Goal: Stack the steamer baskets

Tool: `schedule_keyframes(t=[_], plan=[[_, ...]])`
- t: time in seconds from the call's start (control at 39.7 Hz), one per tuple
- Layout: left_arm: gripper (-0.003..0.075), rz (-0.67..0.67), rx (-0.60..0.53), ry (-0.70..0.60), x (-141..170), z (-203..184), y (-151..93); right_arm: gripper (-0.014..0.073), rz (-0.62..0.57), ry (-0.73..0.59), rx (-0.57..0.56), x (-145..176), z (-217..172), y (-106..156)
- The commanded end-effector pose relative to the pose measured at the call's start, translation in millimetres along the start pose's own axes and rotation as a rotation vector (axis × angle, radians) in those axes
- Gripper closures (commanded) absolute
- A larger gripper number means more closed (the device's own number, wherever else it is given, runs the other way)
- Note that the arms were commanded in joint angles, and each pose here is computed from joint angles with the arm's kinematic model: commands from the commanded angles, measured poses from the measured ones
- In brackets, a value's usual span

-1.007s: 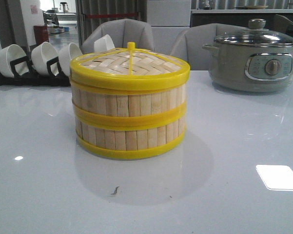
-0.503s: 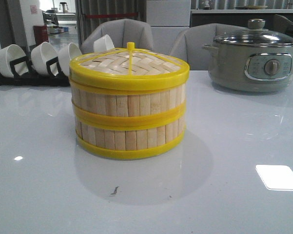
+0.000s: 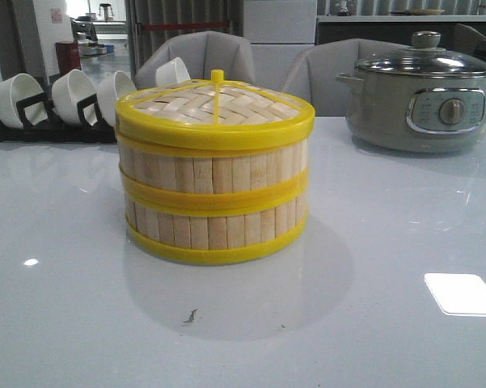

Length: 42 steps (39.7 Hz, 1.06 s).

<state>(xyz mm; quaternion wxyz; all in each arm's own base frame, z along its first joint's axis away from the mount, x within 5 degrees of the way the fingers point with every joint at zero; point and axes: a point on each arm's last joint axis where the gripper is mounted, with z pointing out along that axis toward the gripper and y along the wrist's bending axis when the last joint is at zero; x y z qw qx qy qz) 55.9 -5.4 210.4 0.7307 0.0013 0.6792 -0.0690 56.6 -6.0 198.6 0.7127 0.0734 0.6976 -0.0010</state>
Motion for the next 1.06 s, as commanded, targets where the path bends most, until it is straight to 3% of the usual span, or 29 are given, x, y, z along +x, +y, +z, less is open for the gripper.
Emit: schedule_keyframes(t=[0.0,1.03], plan=[[0.0635,-0.002,0.008,-0.091,-7.7,-1.6,-0.7,0.0549,-0.018,-0.107,-0.007,-13.0,-2.7,1.1],[0.0635,-0.002,0.008,-0.091,-7.7,-1.6,-0.7,0.0549,-0.044,-0.101,-0.006,-12.4,-2.6,1.1]])
